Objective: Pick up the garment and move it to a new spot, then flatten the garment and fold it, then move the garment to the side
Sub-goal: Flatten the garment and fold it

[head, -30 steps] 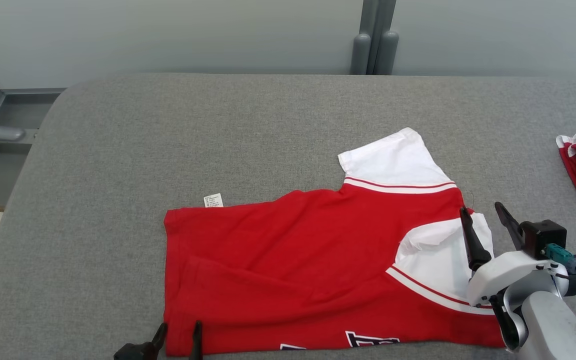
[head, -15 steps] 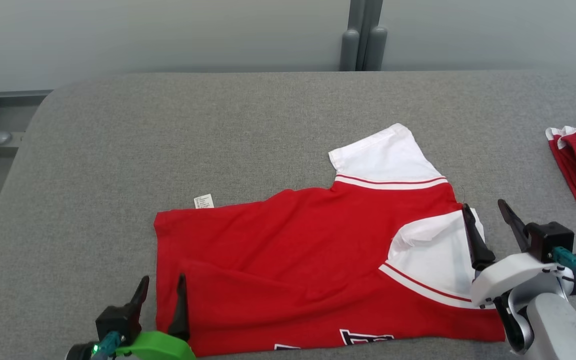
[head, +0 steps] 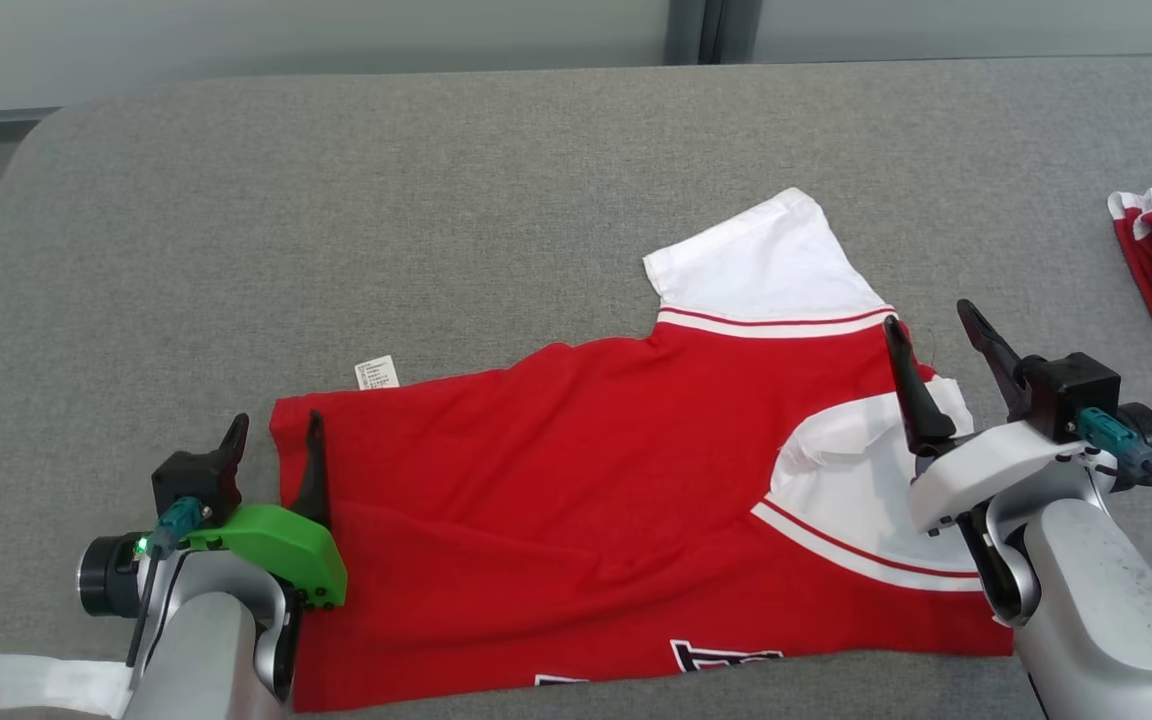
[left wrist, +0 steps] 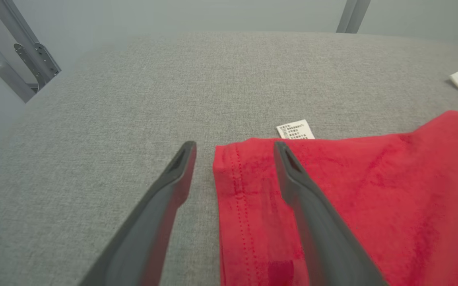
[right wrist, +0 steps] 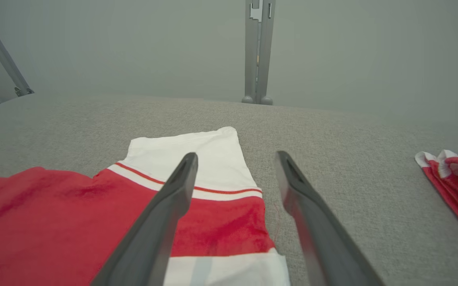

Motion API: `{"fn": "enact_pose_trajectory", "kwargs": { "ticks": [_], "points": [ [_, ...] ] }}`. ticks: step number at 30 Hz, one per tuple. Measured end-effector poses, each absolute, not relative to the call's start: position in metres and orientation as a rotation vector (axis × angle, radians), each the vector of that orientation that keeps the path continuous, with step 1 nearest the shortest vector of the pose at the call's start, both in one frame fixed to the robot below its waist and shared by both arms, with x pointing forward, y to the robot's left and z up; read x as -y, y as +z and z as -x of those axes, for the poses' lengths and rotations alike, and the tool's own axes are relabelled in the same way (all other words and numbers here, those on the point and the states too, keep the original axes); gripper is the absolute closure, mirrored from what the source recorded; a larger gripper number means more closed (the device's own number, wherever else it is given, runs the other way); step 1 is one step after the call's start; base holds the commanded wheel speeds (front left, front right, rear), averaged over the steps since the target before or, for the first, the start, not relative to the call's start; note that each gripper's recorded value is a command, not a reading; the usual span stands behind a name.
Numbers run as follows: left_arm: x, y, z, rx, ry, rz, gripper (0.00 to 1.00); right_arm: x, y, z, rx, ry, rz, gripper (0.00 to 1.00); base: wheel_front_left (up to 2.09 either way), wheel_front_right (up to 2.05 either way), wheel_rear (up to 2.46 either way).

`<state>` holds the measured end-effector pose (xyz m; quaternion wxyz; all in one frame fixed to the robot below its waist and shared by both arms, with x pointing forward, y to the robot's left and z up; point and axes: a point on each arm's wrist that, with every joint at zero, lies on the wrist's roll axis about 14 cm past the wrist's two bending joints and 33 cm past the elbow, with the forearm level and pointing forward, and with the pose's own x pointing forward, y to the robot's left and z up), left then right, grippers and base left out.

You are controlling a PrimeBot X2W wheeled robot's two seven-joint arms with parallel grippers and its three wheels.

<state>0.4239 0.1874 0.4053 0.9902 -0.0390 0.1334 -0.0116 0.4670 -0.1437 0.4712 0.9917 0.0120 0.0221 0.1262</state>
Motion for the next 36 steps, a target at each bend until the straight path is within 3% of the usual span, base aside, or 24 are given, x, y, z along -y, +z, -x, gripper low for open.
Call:
{"fn": "enact_pose_trajectory", "kwargs": {
  "ticks": [15, 17, 18, 20, 21, 27, 36],
  "points": [
    [-0.189, 0.367, -0.438, -0.402, 0.012, 0.103, 0.0, 0.164, 0.465, -0.478, -0.055, 0.222, -0.01, 0.0, 0.0, 0.0, 0.0],
    [-0.19, 0.368, -0.44, -0.398, 0.016, 0.105, 0.52, 0.161, 0.466, -0.482, -0.055, 0.23, -0.012, 0.0, 0.0, 0.0, 0.0],
    [-0.19, 0.368, -0.44, -0.398, 0.017, 0.106, 0.6, 0.159, 0.466, -0.484, -0.055, 0.235, -0.011, 0.0, 0.0, 0.0, 0.0],
    [-0.19, 0.367, -0.44, -0.397, 0.014, 0.105, 0.92, 0.156, 0.466, -0.489, -0.056, 0.249, -0.002, 0.0, 0.0, 0.0, 0.0],
    [-0.189, 0.368, -0.44, -0.396, 0.012, 0.106, 1.0, 0.154, 0.466, -0.493, -0.056, 0.255, -0.003, 0.0, 0.0, 0.0, 0.0],
    [-0.187, 0.376, -0.446, -0.363, -0.001, 0.108, 1.0, 0.142, 0.468, -0.519, -0.085, 0.3, 0.021, 0.0, 0.0, 0.0, 0.0],
    [-0.187, 0.387, -0.448, -0.321, -0.026, 0.108, 1.0, 0.12, 0.442, -0.558, -0.306, 0.353, 0.054, 0.0, 0.0, 0.0, 0.0]
  ]
}}
